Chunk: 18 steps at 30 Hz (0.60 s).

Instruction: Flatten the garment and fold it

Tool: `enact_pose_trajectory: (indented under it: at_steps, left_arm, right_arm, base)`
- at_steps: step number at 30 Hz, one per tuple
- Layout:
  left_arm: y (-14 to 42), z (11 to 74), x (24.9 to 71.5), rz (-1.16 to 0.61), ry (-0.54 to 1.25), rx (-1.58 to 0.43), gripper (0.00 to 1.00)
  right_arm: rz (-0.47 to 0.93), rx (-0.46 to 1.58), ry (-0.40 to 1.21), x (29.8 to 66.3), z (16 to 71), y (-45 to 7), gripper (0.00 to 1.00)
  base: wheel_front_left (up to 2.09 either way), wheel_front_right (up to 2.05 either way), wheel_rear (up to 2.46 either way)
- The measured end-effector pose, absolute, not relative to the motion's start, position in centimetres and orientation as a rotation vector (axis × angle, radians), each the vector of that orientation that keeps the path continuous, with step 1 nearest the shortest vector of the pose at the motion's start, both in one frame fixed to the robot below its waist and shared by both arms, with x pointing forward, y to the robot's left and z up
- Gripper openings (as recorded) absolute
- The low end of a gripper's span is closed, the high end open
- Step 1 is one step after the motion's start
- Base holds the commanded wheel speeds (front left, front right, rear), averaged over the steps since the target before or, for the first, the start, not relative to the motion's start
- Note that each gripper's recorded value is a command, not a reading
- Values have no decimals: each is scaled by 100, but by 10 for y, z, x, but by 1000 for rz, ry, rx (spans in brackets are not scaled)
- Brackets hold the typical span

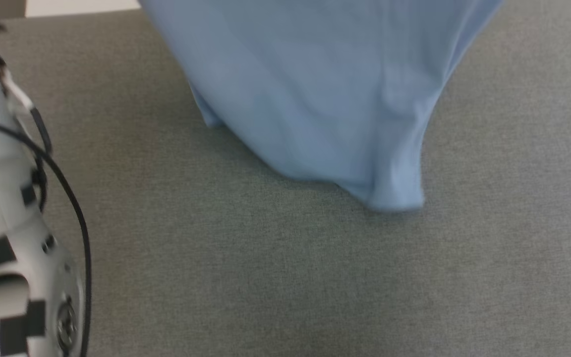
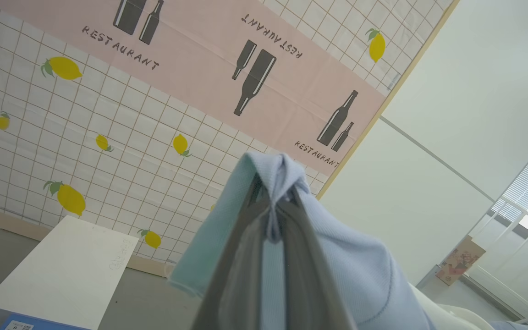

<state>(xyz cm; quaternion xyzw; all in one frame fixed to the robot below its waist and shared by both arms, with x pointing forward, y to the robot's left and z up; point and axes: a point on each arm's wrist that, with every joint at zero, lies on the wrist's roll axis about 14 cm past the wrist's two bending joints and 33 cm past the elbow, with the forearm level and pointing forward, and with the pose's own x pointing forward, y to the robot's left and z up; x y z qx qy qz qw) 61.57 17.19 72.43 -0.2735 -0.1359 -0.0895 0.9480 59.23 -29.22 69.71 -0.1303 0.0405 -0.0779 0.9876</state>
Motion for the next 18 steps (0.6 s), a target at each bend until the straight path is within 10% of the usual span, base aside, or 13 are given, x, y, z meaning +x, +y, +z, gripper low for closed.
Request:
enact_pose_trajectory:
  at_steps: [12,18]
  left_arm:
    - [189,785,659,-114,-587,-611,0]
    - [181,759,668,-131,-514,-585,0]
  right_arm:
    - [-198,-347,-307,634,789,-280,0]
    - [-143,-332,-256,652,763,-264,0]
  base:
    - [0,0,0]
    - [0,0,0]
